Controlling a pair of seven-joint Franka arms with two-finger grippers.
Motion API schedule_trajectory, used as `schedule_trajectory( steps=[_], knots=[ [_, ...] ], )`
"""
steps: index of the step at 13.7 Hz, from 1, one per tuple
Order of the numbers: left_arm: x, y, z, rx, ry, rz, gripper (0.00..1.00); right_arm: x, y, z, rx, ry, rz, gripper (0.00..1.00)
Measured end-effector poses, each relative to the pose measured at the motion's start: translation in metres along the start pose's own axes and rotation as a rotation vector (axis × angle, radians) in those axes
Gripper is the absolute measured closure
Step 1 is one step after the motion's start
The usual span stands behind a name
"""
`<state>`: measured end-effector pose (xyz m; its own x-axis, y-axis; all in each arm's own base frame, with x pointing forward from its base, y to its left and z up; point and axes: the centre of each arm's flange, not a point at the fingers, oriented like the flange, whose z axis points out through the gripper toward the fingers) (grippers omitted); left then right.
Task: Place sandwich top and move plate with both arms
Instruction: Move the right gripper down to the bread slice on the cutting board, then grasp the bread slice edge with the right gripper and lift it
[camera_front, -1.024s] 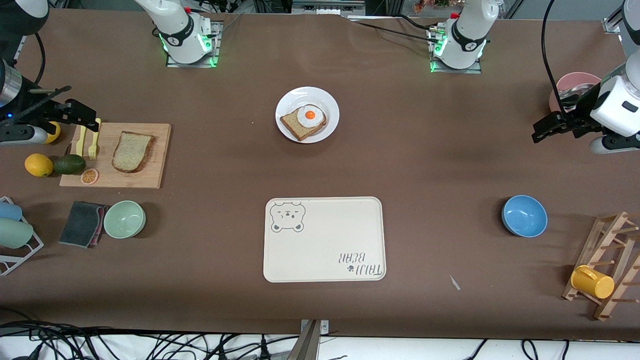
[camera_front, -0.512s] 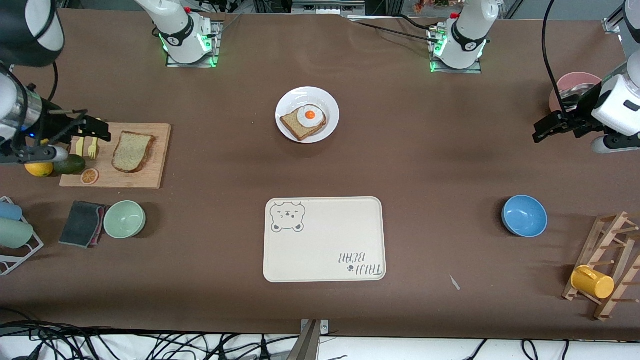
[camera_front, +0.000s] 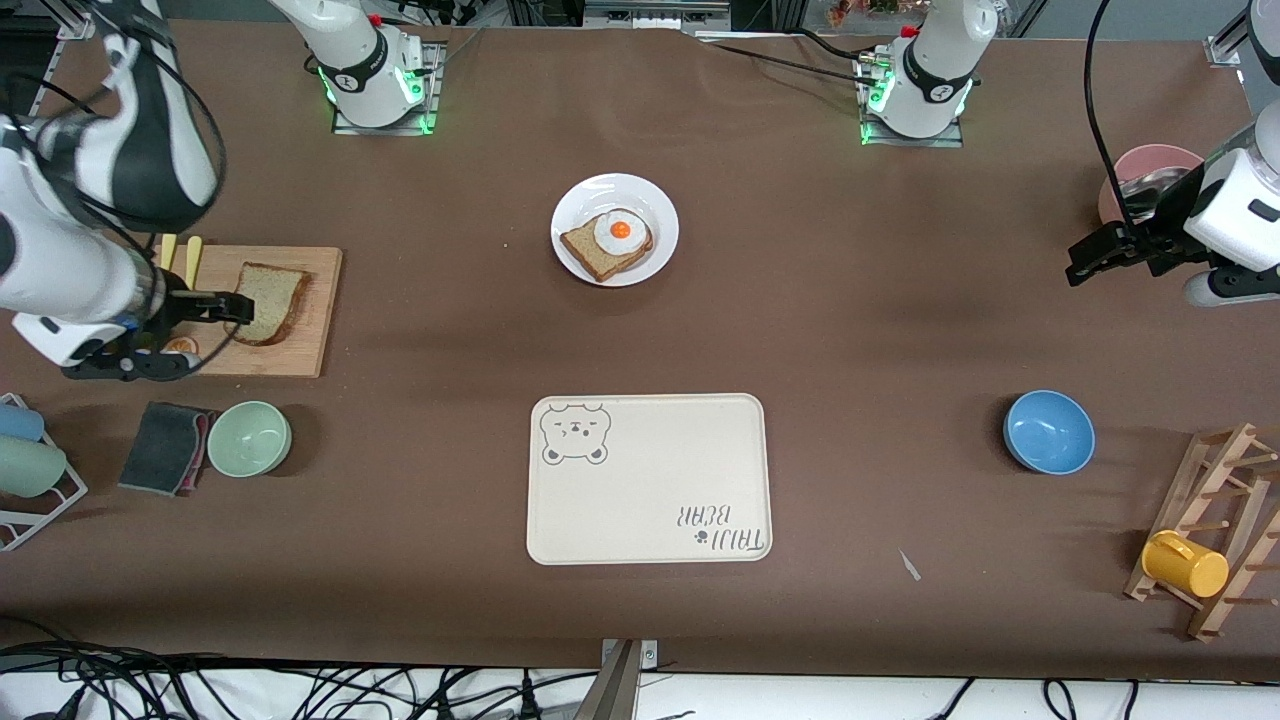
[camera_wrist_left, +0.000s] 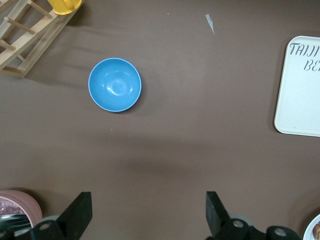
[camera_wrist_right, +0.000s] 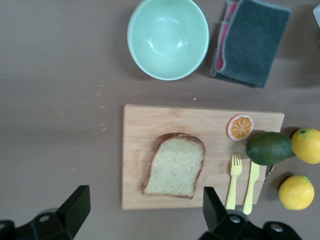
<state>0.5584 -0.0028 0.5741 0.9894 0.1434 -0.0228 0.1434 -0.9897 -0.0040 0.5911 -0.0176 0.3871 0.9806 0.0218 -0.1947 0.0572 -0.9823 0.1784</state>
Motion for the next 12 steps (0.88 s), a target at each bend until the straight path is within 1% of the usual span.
schedule_trajectory(
  steps=[2, 4, 5, 6, 7, 10, 11, 12],
  knots=[
    [0.000, 0.000, 0.000, 0.000, -0.001, 0.000, 0.00, -0.006, -0.008, 0.038, -0.041, 0.004, 0.031, 0.02],
    [0.000, 0.000, 0.000, 0.000, -0.002, 0.000, 0.00, -0.016, -0.014, 0.072, -0.099, -0.001, 0.078, 0.02],
    [0.000, 0.000, 0.000, 0.000, -0.002, 0.000, 0.00, -0.022, -0.016, 0.086, -0.128, -0.006, 0.099, 0.05],
    [0.000, 0.000, 0.000, 0.000, -0.002, 0.000, 0.00, -0.027, -0.019, 0.099, -0.144, -0.008, 0.112, 0.11],
    [0.000, 0.000, 0.000, 0.000, -0.002, 0.000, 0.00, -0.031, -0.022, 0.110, -0.147, -0.004, 0.114, 0.11],
    [0.000, 0.001, -0.002, 0.000, 0.001, 0.002, 0.00, -0.045, -0.032, 0.138, -0.131, 0.004, 0.135, 0.17],
    [-0.001, 0.001, -0.003, 0.000, 0.002, 0.003, 0.00, -0.048, -0.034, 0.143, -0.128, 0.006, 0.140, 0.17],
    [-0.001, 0.002, -0.004, 0.000, 0.002, 0.003, 0.00, -0.050, -0.035, 0.148, -0.127, 0.004, 0.142, 0.20]
  ],
)
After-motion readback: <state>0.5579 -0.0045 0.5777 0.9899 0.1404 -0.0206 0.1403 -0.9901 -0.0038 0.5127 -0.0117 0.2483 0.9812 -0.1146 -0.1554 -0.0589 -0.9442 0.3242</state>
